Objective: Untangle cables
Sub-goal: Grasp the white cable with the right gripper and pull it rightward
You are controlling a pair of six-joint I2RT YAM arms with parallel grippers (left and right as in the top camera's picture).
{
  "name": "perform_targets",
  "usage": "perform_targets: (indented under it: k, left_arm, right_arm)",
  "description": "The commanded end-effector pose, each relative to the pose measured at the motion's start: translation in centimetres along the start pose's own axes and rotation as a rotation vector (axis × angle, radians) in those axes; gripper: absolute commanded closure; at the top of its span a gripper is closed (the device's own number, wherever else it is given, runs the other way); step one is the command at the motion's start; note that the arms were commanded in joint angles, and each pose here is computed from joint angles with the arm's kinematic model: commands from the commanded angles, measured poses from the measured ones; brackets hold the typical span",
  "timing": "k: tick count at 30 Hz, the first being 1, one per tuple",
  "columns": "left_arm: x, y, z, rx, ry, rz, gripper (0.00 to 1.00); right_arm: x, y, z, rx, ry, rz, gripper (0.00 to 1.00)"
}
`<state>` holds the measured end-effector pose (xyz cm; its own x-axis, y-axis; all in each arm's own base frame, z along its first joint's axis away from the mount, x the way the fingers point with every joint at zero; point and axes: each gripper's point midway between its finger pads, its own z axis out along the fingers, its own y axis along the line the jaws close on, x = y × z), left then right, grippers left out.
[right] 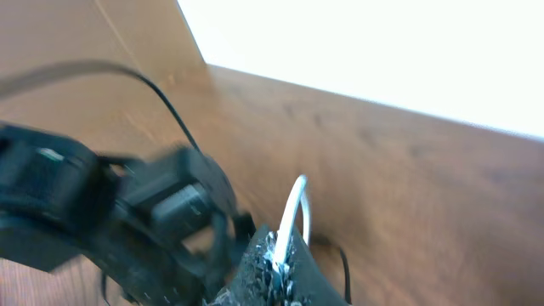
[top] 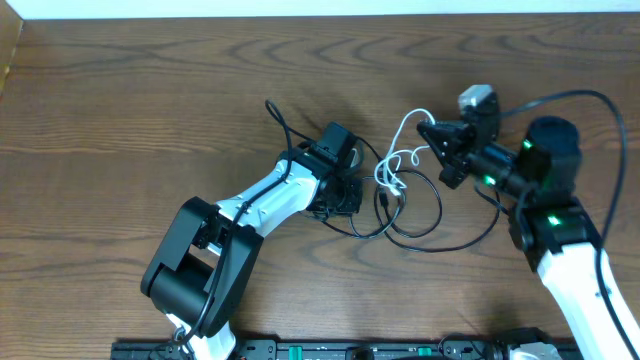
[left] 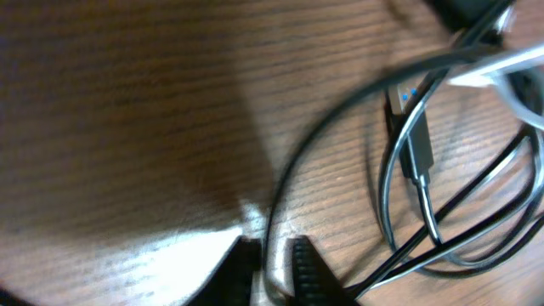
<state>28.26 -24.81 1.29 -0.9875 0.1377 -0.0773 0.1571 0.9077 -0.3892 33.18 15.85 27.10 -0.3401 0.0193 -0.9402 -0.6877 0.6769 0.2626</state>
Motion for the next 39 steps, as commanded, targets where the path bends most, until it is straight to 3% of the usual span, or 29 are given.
perform_targets:
  k: [1,14,27,34,39]
  left_arm:
    - [0.3,0.5,0.4,-0.020,0.012,-0.004,0.92]
    - [1.0,1.3,0.4,-0.060,0.033,-0.016,0.92]
    - [1.9,2.4,0.2,-0.115,0.067,-0.036,0.93]
    - [2.3,8.0,-1.7,-0.310,0.076,-0.130,0.93]
    - [1.6,11.0,-3.9,-0.335,0.054,-0.226,0.93]
  right_arm:
    - [-2.6,1.2,-1.5,0.008,-0.073,-0.019,0.99]
    - [-8.1,-1.4,-5.6,0.313,-0.291,-0.107,0.99]
    - [-15.8,-3.8,-11.9,0.566,-0.642,-0.214,0.99]
    - [-12.6,-10.5,-16.3,0.950,-0.579,-0.055,0.99]
    - [-5.9,-14.2,-17.3,1.123,-0.315,0.064,0.99]
